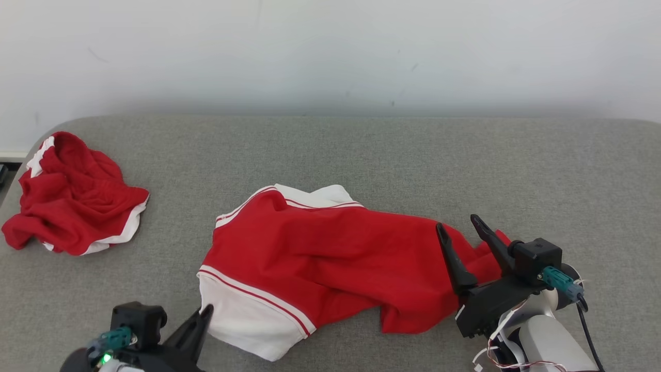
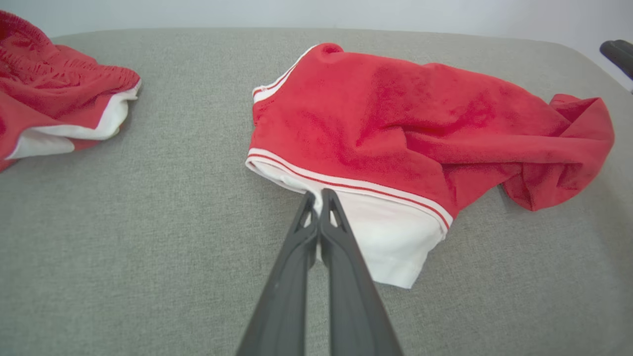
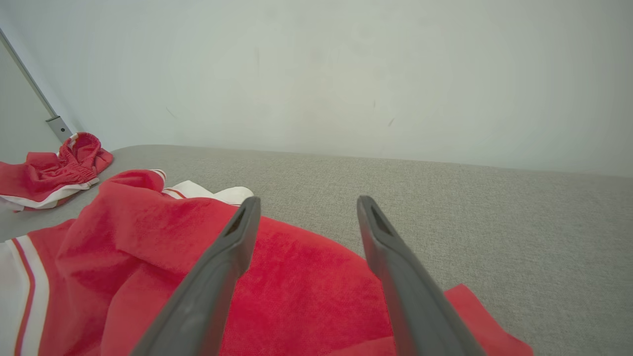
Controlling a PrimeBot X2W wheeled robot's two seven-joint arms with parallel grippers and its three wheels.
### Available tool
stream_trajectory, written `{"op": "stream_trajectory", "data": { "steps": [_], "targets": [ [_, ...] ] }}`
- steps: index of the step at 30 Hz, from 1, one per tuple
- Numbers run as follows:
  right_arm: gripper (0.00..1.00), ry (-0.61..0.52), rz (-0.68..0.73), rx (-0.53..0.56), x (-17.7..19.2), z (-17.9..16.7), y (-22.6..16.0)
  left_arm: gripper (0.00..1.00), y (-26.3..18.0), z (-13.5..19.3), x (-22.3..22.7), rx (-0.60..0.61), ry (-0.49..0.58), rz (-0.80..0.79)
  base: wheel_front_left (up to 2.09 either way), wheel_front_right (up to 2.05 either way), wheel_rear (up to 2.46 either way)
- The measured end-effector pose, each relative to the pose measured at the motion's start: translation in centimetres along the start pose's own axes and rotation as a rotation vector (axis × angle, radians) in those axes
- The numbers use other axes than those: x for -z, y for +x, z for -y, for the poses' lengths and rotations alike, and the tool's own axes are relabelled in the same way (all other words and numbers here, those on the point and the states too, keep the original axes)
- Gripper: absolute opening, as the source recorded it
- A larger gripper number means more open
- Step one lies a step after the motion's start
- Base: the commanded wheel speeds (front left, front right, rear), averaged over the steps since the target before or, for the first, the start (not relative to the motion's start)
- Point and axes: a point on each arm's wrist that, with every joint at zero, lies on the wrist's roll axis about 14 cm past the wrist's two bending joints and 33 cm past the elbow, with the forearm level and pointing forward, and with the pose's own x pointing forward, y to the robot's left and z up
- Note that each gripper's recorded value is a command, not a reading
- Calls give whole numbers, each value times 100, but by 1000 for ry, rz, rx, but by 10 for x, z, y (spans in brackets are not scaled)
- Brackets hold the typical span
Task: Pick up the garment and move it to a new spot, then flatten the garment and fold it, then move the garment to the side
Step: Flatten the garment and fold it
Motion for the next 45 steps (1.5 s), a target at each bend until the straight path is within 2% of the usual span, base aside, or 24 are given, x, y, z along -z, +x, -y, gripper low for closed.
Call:
{"op": "stream_trajectory", "data": {
  "steps": [9,13,19,20,21,22,23,31,36,45],
  "targets": [
    [100,1,-14,-18,5,-5,8,0,-3,-11,41,-46,-97,-73,0,0,0],
    [100,-1,-14,-21,5,-5,9,0,4,-28,40,-99,-81,-13,0,0,0],
    [100,-5,-13,-19,4,-5,7,0,9,-24,56,-88,-94,-33,0,0,0],
    [100,-5,-12,-17,4,-4,7,9,10,-24,57,-89,-95,-35,0,0,0],
    [100,-5,-11,-15,3,-4,6,42,11,-24,57,-87,-95,-38,0,0,0],
    [100,-5,-10,-13,3,-3,6,83,12,-24,58,-86,-95,-37,0,0,0],
    [100,-5,-10,-12,3,-3,6,100,13,-24,59,-86,-92,-38,0,0,0],
    [100,-17,-3,-9,0,-1,4,100,14,-47,26,-164,-56,140,0,0,0],
    [100,-40,7,-1,-5,2,1,100,12,-47,12,-179,-48,212,0,0,0],
    [100,-78,62,115,-28,38,-21,100,3,-47,-25,-210,-59,369,0,0,0]
  ]
}}
